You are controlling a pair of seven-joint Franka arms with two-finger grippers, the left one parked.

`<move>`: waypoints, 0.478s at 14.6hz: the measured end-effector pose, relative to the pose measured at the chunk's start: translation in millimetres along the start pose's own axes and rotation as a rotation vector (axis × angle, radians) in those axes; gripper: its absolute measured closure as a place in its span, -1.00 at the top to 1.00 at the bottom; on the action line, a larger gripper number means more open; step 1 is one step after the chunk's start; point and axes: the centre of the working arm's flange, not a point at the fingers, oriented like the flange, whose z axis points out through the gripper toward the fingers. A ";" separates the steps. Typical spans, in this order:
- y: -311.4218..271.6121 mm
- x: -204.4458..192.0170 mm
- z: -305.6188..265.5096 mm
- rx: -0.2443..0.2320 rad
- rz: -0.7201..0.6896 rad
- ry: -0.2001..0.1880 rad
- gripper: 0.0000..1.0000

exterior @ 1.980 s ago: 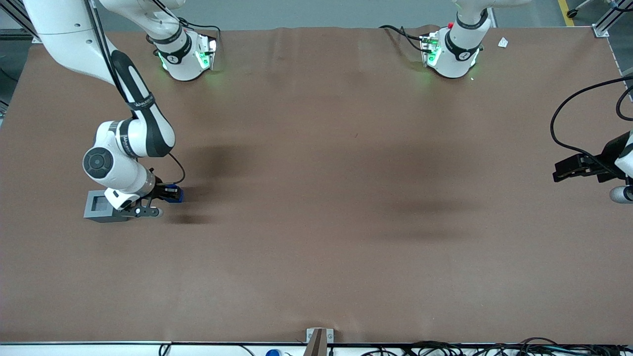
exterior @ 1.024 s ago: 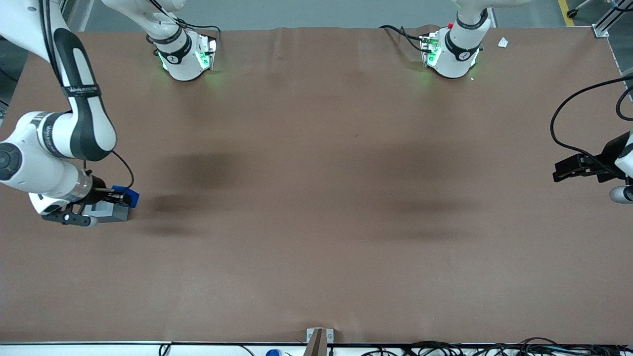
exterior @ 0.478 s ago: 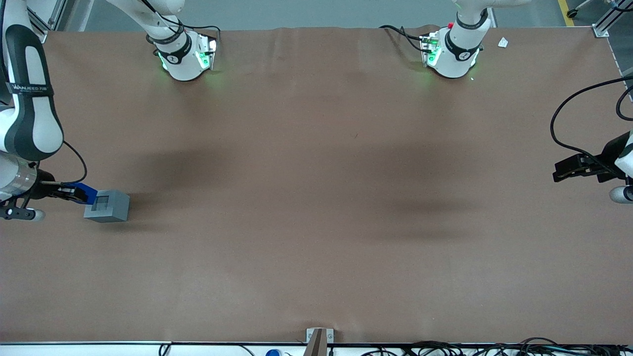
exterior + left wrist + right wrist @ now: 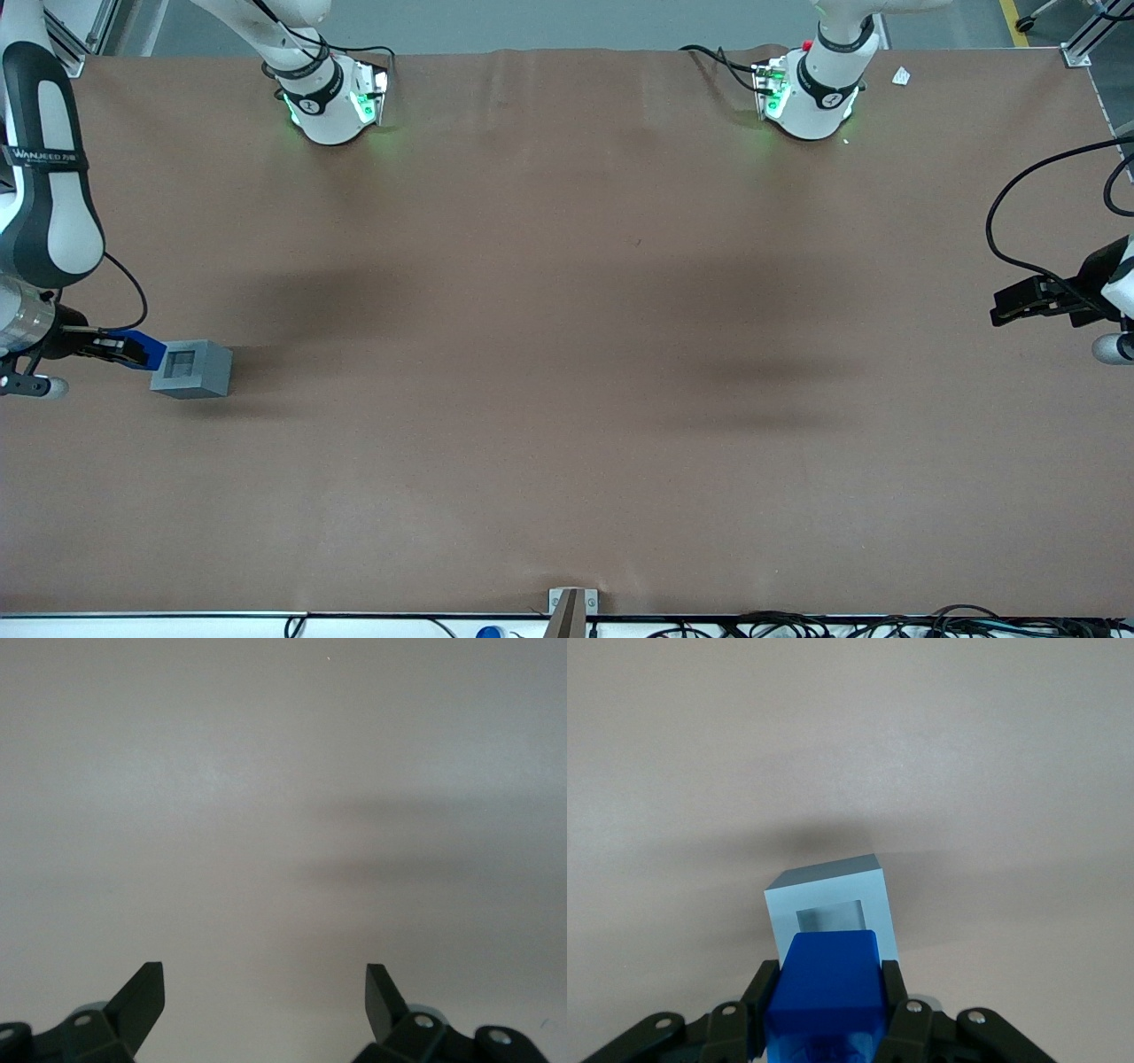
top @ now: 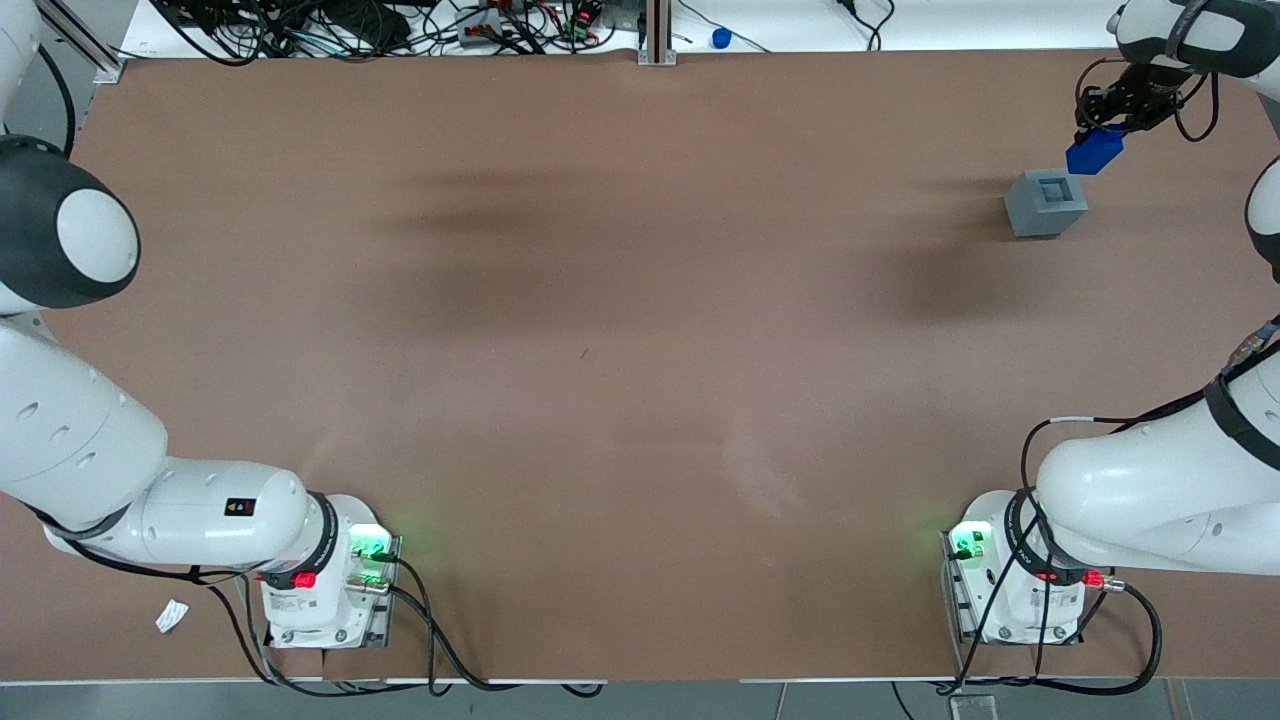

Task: Insert blue part into gray base with right arm
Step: 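Carry the blue block over the gray base's opening, then lower the blue block into the gray base's opening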

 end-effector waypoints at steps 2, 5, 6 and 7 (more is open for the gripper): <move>2.0 0.5 4.7 0.001 0.003 -0.007 0.02; 9.3 4.0 10.2 0.001 0.013 -0.010 0.02; 12.7 4.9 12.0 0.001 0.018 -0.011 0.02; 14.8 5.7 13.5 0.000 0.021 -0.012 0.02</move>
